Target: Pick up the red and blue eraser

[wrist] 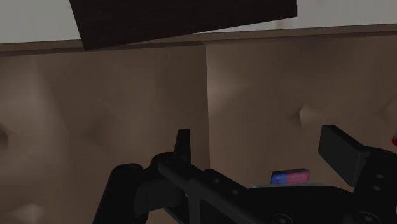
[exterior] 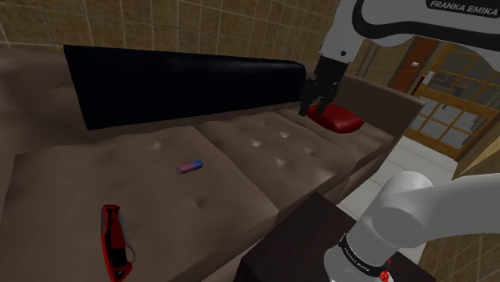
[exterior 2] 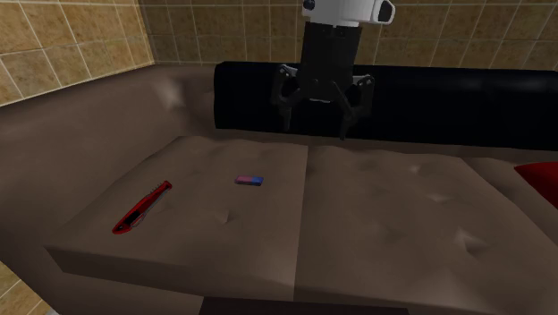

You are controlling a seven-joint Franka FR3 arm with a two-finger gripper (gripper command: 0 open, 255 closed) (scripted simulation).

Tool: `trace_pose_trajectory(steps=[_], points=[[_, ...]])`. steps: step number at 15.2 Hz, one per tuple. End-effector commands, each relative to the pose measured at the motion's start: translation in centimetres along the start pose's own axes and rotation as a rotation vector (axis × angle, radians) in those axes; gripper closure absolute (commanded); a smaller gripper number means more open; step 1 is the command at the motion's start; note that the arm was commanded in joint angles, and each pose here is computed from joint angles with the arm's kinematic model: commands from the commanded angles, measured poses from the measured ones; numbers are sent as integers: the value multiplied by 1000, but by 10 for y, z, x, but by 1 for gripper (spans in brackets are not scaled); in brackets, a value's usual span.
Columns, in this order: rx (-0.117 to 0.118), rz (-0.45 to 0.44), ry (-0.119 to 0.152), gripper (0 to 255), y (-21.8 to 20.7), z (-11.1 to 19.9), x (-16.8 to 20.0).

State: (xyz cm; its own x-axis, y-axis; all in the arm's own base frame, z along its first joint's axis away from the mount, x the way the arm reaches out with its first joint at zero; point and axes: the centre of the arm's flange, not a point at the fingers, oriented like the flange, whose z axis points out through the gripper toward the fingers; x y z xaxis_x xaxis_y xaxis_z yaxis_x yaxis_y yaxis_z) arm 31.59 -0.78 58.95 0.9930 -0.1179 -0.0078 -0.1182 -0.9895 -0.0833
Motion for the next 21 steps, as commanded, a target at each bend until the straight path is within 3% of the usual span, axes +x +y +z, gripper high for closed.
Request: trace_pose_trajectory(steps=[1,11,21], points=[[0,0,0,0,0,0,0],[-29,374,34,0,-99,86,30],[-58,749,69,0,-178,172,97]])
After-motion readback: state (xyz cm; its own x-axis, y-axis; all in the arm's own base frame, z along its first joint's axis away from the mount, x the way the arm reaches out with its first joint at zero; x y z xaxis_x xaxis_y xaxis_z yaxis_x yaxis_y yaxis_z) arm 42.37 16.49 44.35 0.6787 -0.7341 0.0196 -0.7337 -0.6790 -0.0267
